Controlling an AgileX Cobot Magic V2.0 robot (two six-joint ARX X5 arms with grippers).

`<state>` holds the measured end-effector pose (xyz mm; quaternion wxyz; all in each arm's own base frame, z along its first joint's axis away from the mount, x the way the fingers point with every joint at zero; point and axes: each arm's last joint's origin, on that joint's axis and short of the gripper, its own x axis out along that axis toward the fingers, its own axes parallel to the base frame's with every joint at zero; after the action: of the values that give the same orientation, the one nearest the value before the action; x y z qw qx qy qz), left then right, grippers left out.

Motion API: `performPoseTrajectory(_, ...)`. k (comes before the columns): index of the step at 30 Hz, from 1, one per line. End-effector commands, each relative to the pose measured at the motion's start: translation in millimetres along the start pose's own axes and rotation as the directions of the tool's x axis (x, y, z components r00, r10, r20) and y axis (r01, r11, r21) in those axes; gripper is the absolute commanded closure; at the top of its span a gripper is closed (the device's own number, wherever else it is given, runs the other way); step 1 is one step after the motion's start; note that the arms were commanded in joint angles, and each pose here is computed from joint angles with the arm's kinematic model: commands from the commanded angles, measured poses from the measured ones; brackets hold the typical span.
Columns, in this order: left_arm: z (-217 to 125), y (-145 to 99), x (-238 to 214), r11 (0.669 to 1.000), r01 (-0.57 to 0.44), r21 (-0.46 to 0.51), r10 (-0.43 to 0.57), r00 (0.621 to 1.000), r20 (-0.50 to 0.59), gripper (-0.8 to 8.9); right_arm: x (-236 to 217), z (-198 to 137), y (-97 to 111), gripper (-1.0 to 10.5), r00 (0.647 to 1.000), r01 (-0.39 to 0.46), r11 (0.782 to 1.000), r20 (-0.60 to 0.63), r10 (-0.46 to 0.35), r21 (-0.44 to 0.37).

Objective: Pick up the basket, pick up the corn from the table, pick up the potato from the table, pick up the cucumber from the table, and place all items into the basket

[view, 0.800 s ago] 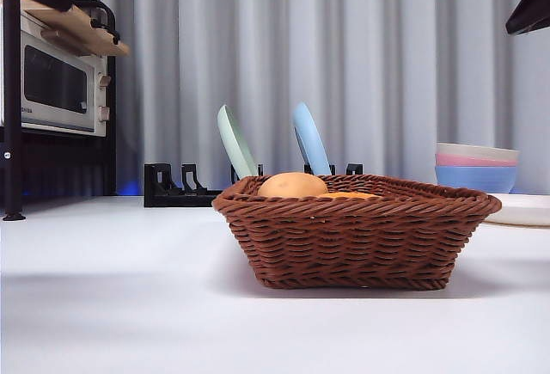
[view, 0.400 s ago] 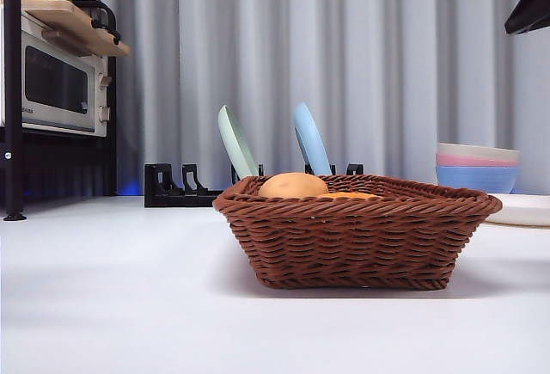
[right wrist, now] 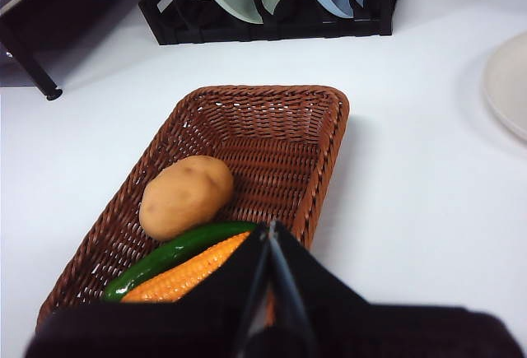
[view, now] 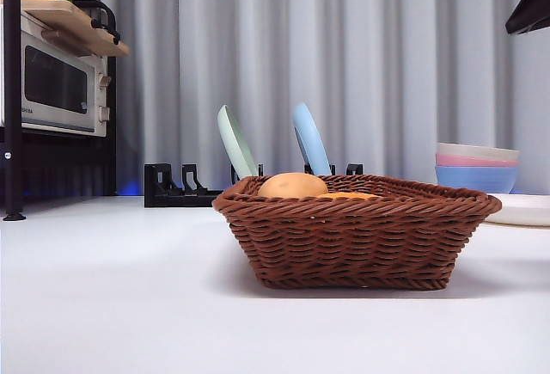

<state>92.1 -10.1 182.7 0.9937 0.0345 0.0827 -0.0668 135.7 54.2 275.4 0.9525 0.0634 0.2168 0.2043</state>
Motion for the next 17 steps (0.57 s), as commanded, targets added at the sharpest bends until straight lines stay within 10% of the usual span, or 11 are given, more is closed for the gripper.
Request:
performPoseTrajectory(1, -15, 3, 4, 0.999, -0.031, -0.015, 0.031, 1.0, 0.0, 8.17, 1, -1, 0, 9.4, 1.0, 0.002, 1.0, 0.003, -0.002, 0.005)
performPoseTrajectory(17, -35, 6, 8, 0.996, -0.083, -0.032, 0.082, 0.996, -0.024, 8.17, 1, -1, 0, 9.4, 1.0, 0.002, 1.0, 0.002, -0.002, 0.005)
